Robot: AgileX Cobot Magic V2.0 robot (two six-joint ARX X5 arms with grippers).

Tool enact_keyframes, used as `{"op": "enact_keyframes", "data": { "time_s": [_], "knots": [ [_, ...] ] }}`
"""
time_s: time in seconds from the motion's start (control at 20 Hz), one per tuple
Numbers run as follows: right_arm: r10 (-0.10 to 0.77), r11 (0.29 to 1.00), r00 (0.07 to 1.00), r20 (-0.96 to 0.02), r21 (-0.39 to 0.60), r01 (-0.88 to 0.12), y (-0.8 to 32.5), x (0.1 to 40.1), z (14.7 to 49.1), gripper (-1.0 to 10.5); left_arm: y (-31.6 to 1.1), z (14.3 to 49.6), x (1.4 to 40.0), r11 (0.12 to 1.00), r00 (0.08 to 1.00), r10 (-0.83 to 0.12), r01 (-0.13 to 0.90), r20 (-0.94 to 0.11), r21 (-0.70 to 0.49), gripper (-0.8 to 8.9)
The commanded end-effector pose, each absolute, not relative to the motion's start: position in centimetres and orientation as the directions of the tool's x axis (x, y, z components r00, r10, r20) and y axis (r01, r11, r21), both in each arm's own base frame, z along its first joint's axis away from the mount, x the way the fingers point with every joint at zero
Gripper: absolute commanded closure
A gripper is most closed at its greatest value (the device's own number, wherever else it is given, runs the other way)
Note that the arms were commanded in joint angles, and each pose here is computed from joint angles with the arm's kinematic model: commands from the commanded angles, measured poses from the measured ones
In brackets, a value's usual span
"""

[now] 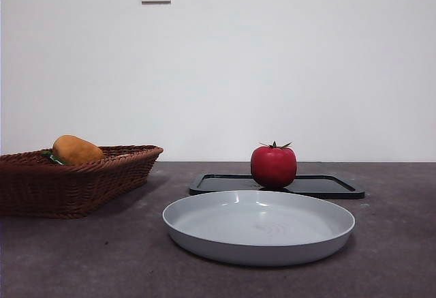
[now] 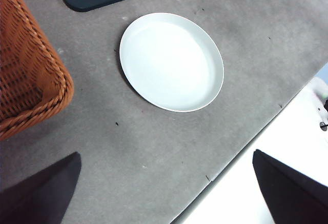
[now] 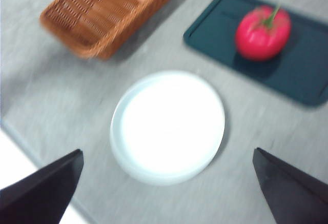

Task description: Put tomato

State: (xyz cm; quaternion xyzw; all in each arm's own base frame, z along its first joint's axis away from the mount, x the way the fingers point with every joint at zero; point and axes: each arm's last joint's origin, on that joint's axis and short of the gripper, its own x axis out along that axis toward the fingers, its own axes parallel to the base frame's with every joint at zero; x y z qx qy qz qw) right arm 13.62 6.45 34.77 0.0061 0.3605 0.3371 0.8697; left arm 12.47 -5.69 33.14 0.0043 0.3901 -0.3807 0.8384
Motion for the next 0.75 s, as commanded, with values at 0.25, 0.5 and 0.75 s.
{"op": "enact_keyframes", "data": {
  "time_s": [0.25,0.5,0.75],
  "knots": [
    [0.597,0.77,0.485,-0.639,0.287,-0.57,5.2,10.3,32.7,4.0,-5.8,33.6,12.6,0.699,0.412,-0.645,0.659,-0.644,-0.277,2.52],
    [0.61,0.762,0.493,-0.621,0.286,-0.581,4.8,9.2,32.6,4.0,-5.8,33.6,12.6,0.699,0.412,-0.645,0.659,-0.644,-0.277,2.52],
    [0.61,0.762,0.494,-0.62,0.286,-0.581,4.8,9.1,32.6,4.0,-5.8,33.6,12.6,0.699,0.412,-0.645,0.659,-0.644,-0.277,2.52]
  ]
}}
